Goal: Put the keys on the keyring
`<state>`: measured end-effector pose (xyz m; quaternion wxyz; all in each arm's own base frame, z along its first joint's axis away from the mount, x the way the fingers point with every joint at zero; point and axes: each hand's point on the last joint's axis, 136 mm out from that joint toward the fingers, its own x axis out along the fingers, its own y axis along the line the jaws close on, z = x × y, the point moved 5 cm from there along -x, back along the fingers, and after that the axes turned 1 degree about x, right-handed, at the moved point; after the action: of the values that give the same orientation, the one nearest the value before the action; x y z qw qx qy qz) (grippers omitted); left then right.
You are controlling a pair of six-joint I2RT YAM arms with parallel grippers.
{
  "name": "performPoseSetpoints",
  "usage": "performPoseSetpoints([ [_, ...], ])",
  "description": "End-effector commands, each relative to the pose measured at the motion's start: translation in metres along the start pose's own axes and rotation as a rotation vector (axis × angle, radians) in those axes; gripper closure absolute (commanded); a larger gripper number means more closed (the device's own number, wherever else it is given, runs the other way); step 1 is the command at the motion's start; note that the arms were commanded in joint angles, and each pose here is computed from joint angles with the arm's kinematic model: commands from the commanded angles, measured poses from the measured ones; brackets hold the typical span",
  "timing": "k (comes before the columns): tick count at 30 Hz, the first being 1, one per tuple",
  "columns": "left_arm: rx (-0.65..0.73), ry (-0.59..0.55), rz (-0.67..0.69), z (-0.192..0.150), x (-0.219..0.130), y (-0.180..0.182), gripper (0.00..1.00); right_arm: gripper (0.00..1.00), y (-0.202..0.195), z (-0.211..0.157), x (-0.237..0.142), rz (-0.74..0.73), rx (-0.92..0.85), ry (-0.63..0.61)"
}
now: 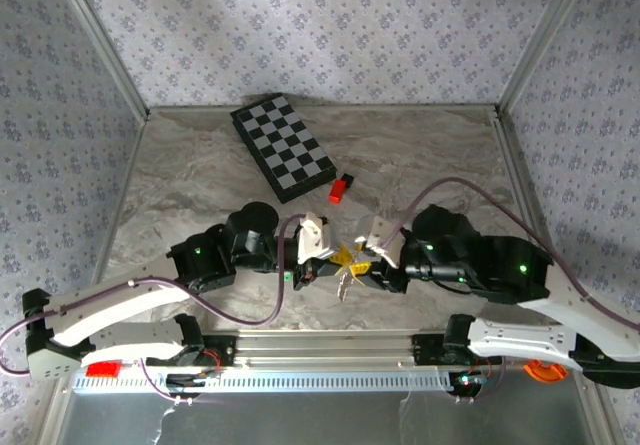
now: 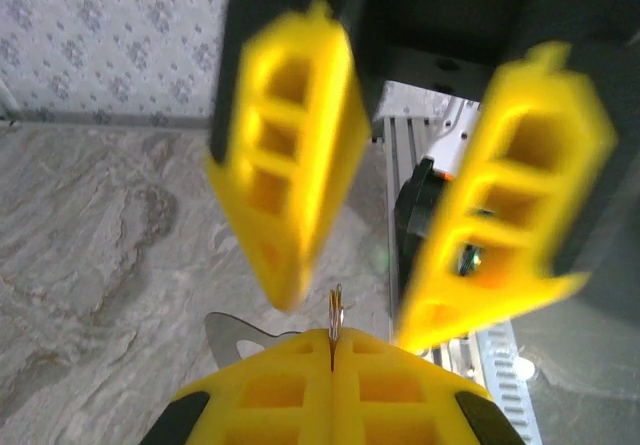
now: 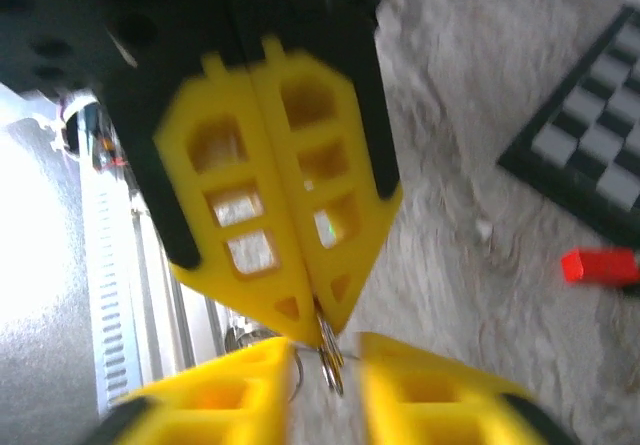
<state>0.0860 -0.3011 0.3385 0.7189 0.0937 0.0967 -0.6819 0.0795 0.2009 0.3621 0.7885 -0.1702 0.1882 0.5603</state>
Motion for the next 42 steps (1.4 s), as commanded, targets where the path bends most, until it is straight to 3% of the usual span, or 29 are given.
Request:
performPoseSetpoints([
  [1, 0.018, -0.170, -0.050, 0.029, -0.013, -0.011, 1.00, 0.44, 0.003, 0.008, -0.017, 0.008, 0.040, -0.170],
  [5, 0.020, -0.263, -0.077, 0.036, -0.021, -0.016, 1.00, 0.42, 0.004, 0.003, -0.028, 0.012, 0.062, -0.258],
  [16, -0.011, -0.407, -0.191, 0.049, -0.028, -0.029, 1.00, 0.60, 0.010, 0.004, -0.041, 0.041, 0.031, -0.463],
  [42, -0.047, -0.440, -0.186, 0.048, -0.018, -0.024, 1.00, 0.75, 0.018, 0.008, -0.027, 0.117, 0.017, -0.531],
])
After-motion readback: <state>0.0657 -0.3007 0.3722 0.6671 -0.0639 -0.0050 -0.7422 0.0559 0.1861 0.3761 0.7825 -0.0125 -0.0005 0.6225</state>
